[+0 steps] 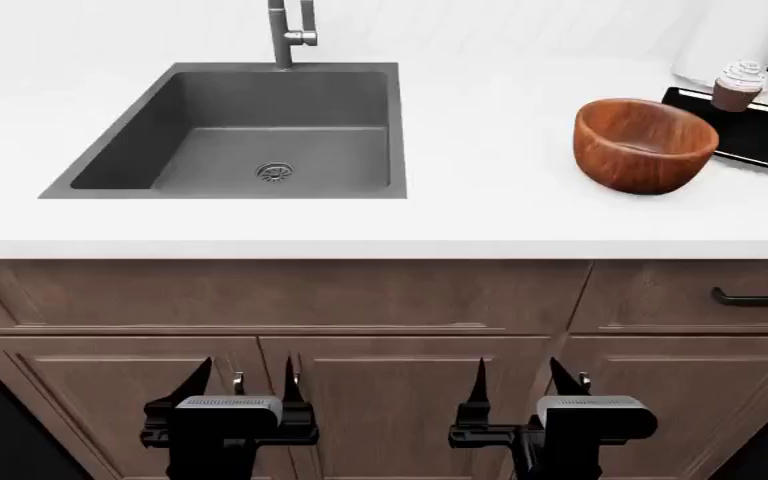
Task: Move the fresh-baked cupcake off the tray onto the counter, and place the bowl used for mixing into the sink.
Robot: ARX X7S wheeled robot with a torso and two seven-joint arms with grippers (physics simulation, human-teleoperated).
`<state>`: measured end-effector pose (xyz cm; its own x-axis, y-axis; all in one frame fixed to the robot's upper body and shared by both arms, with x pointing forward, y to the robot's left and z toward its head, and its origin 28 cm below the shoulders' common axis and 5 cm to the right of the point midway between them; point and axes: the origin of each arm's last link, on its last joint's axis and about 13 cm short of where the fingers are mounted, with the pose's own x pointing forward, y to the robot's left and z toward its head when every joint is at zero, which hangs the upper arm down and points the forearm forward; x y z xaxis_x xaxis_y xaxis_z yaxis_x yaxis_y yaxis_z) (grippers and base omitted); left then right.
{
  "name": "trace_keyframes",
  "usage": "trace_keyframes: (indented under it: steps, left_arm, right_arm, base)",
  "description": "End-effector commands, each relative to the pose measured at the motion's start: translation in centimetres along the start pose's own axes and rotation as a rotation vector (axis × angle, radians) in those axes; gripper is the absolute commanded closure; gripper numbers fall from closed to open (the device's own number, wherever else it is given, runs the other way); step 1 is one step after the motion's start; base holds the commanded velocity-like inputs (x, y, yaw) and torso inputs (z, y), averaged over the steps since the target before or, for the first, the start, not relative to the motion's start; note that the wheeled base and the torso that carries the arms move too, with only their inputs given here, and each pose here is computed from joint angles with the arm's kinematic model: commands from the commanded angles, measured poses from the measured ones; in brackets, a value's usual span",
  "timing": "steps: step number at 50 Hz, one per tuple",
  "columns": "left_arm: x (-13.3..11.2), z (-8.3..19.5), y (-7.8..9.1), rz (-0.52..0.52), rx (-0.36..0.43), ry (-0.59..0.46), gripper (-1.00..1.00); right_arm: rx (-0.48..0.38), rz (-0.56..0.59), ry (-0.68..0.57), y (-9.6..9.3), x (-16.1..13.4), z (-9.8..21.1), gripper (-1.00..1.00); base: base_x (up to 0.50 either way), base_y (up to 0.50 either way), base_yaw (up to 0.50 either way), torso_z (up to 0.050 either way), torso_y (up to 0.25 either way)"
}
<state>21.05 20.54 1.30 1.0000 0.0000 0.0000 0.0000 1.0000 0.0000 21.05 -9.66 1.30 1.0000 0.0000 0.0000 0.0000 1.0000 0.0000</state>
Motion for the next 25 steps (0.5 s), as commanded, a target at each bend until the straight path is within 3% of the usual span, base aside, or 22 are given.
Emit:
trace_keyframes:
  steps: [1, 11, 18, 25]
  left_arm:
    - [0.0, 0.3, -0.1, -0.002, 0.008, -0.005, -1.0]
    - [0.0, 1.7, -0.1, -0.026, 0.036, -0.02, -1.0]
    - [-1.2, 7.2, -0.6, -0.115, 0.099, -0.12, -1.0]
    - [-2.9, 12.4, -0.3, -0.275, 0.197, -0.173, -1.0]
  right_arm:
    - [-0.003, 0.004, -0.001, 0.2, -0.1, 0.2, -1.0]
    - [-0.002, 0.02, -0.026, 0.3, -0.2, 1.2, -1.0]
    - [-0.045, 0.1, -0.169, 0.7, -1.5, 6.7, -1.0]
    - [-0.082, 0.176, -0.29, 0.7, -3.2, 12.8, -1.0]
  base:
    - [0.0, 0.0, 0.0, 0.0, 0.0]
    - [0.0, 0.0, 0.0, 0.0, 0.0]
    - [0.0, 0.0, 0.0, 0.0, 0.0]
    - [0.0, 0.0, 0.0, 0.0, 0.0]
